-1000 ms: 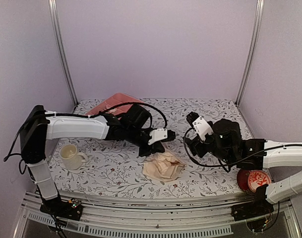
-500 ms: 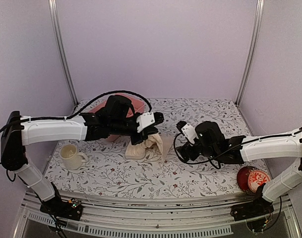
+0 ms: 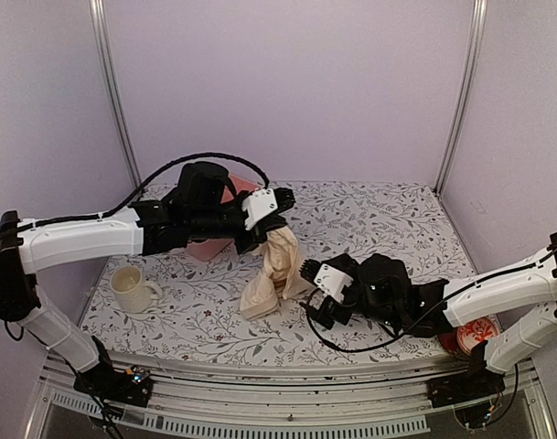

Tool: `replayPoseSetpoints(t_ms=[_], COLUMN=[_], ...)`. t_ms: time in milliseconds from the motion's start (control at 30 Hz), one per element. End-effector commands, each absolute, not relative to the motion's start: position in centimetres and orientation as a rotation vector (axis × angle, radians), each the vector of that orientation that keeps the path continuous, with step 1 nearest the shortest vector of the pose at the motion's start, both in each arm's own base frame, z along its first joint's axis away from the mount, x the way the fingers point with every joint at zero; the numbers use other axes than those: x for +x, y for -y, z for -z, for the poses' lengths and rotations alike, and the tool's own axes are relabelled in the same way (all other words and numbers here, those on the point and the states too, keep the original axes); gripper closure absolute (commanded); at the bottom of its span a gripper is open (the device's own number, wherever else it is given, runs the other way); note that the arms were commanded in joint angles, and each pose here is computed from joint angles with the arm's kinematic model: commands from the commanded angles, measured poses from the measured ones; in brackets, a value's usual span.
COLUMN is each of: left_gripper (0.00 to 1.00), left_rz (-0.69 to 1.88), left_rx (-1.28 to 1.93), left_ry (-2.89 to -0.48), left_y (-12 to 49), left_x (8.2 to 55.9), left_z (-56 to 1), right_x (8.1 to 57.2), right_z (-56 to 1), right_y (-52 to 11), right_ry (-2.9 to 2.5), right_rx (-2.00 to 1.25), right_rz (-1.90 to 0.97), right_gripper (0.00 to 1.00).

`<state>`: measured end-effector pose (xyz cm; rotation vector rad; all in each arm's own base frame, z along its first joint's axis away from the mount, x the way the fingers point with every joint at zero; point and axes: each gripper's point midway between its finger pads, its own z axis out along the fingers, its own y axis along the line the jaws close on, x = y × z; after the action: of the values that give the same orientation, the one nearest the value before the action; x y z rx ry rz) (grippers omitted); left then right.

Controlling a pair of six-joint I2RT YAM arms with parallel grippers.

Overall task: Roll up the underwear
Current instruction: Pass from the left arm to the right

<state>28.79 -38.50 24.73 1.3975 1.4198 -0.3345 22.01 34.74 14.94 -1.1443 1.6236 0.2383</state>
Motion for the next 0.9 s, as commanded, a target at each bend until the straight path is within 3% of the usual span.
replayPoseSetpoints(t_ms=[0, 167, 400, 667, 867], left_gripper=[1.0, 1.0, 1.0, 1.0, 1.0], left_rz=[0.334, 0.344, 0.36, 0.382, 0.412], left_rx=[1.333, 1.32, 1.319, 1.275, 1.251], left_ry=[-1.364, -1.334, -1.305, -1.246, -1.213], left_y=[38.2, 37.8, 37.2, 36.3, 35.7], left_x=[28.9, 28.4, 27.5, 26.5, 25.5], left_z=[-28.5, -30.1, -31.7, -35.5, -38.1], right_x=[22.3, 23.8, 24.0, 25.1, 25.3], right_z=[-14.8, -13.2, -16.2, -17.2, -16.1], right_y=[-35.3, -34.5, -32.0, -30.9, -31.1], right_ry=[-1.521, -1.538, -1.493, -1.589, -1.627], right_rx=[-1.163, -1.127, -0.991, -0.914, -0.938], right_rz=[-0.108, 0.023, -0.036, -0.419, -0.483], right_gripper=[0.01, 0.01, 0.01, 0.01, 0.01])
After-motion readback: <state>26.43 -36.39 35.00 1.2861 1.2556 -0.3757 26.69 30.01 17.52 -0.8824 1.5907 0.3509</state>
